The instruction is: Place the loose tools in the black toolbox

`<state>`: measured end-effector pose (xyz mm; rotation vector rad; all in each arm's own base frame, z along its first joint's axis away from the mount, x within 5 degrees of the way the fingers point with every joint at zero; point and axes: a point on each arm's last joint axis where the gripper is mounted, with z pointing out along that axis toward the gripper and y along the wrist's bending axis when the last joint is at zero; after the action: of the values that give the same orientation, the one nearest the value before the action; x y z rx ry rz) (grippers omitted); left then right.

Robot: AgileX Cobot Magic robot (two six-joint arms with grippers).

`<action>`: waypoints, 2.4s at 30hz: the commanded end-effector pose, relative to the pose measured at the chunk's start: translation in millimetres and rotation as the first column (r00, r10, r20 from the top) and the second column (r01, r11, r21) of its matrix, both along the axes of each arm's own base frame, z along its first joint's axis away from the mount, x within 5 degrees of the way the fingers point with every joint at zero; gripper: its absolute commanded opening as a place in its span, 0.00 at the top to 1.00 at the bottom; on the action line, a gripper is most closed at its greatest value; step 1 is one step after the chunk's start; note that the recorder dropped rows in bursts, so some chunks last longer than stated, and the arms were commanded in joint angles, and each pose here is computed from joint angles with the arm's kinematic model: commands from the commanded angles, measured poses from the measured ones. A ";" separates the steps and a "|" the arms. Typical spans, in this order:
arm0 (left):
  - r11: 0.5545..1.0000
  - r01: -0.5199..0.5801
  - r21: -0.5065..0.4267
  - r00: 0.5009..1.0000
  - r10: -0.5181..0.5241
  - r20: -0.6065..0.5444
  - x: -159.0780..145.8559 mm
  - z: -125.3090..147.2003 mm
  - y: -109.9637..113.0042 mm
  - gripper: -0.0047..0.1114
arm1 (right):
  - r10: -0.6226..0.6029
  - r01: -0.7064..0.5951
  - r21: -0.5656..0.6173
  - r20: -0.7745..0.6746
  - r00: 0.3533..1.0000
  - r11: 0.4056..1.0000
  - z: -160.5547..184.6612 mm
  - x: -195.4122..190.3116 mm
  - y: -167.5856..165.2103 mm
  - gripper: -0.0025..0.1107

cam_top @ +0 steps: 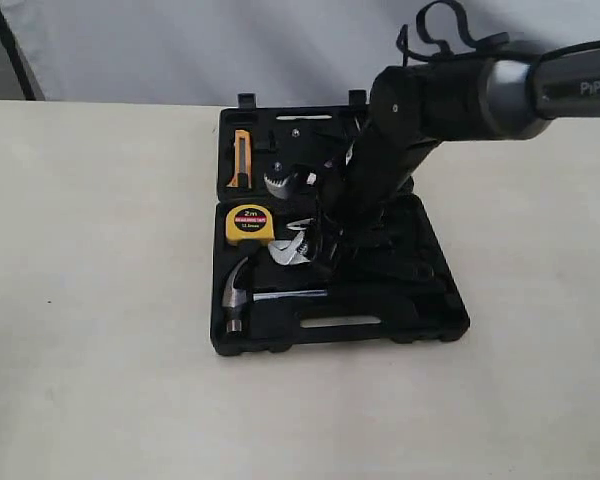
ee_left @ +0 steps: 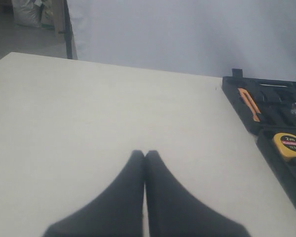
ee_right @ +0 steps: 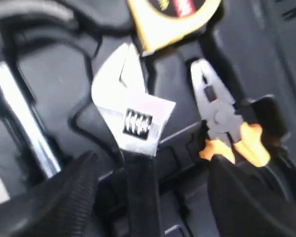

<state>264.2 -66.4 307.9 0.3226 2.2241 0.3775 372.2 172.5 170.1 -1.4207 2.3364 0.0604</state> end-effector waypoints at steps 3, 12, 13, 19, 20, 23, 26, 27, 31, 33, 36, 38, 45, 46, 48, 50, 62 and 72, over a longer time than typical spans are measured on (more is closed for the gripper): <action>1.000 -0.001 -0.027 1.000 0.001 0.005 -1.6 -0.7 0.1 0.95 | -0.088 0.089 0.135 -0.015 0.996 0.987 46.6 -15.2 0.2 0.72; 1.000 -0.001 -0.027 1.000 0.001 0.005 -1.6 -0.7 0.1 0.95 | -0.051 0.073 0.070 -0.273 0.961 0.995 34.7 -45.1 6.9 0.98; 1.000 -0.001 -0.027 1.000 0.001 0.005 -1.6 -0.7 0.1 0.95 | -0.049 0.064 0.048 -0.279 0.959 0.997 32.1 -48.8 7.6 0.98; 1.000 -0.001 -0.027 1.000 0.001 0.005 -1.6 -0.7 0.1 0.95 | -0.089 0.048 -0.171 -0.245 0.965 0.984 3.3 -71.7 8.4 0.98; 1.000 -0.001 -0.027 1.000 0.001 0.005 -1.6 -0.7 0.1 0.95 | -0.101 0.058 -0.187 -0.229 0.968 0.981 0.3 -72.6 7.4 0.98; 1.000 -0.001 -0.027 1.000 0.001 0.005 -1.6 -0.7 0.1 0.95 | -0.164 0.126 -0.188 -0.202 0.966 0.974 -0.9 -69.5 4.4 0.98; 1.000 -0.001 -0.027 1.000 0.001 0.005 -1.6 -0.7 0.1 0.95 | -0.255 0.225 -0.179 -0.171 0.952 0.958 -0.4 -62.5 -3.1 0.98; 1.000 -0.001 -0.027 1.000 0.001 0.005 -1.6 -0.7 0.1 0.95 | -0.285 0.256 -0.177 -0.167 0.944 0.950 -1.1 -61.3 -4.1 0.98; 1.000 -0.001 -0.027 1.000 0.001 0.005 -1.6 -0.7 0.1 0.95 | -0.323 0.302 -0.155 -0.139 0.936 0.941 -4.2 -57.7 -6.1 0.98; 1.000 -0.001 -0.027 1.000 0.001 0.005 -1.6 -0.7 0.1 0.95 | -0.319 0.296 -0.153 -0.154 0.935 0.943 -7.2 -60.6 -1.4 0.98; 1.000 -0.001 -0.027 1.000 0.001 0.005 -1.6 -0.7 0.1 0.95 | -0.300 0.268 -0.177 -0.186 0.935 0.947 -14.9 -67.5 7.5 0.98; 1.000 -0.001 -0.027 1.000 0.001 0.005 -1.6 -0.7 0.1 0.95 | -0.287 0.250 -0.190 -0.202 0.936 0.949 -21.8 -71.0 12.4 0.98; 1.000 -0.001 -0.027 1.000 0.001 0.005 -1.6 -0.7 0.1 0.95 | -0.202 0.153 -0.216 -0.227 0.953 0.964 -53.6 -81.7 34.5 0.98; 1.000 -0.001 -0.027 1.000 0.001 0.005 -1.6 -0.7 0.1 0.95 | -0.186 0.138 -0.214 -0.227 0.956 0.967 -56.7 -82.9 37.7 0.98; 1.000 -0.001 -0.027 1.000 0.001 0.005 -1.6 -0.7 0.1 0.95 | -0.132 0.082 -0.211 -0.240 0.962 0.974 -61.1 -88.6 46.0 0.98; 1.000 -0.001 -0.027 1.000 0.001 0.005 -1.6 -0.7 0.1 0.95 | -0.072 0.019 -0.199 -0.261 0.963 0.980 -63.6 -95.3 54.2 0.98; 1.000 -0.001 -0.027 1.000 0.001 0.005 -1.6 -0.7 0.1 0.95 | 0.088 -0.132 -0.140 -0.283 0.955 0.981 -63.3 -121.0 85.0 0.98; 1.000 -0.001 -0.027 1.000 0.001 0.005 -1.6 -0.7 0.1 0.95 | 0.030 -0.031 -0.006 -0.129 0.991 1.000 13.5 -96.1 69.2 0.98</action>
<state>264.2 -66.4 307.9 0.3226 2.2241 0.3775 263.9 253.2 148.9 -1.6056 2.4687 0.1414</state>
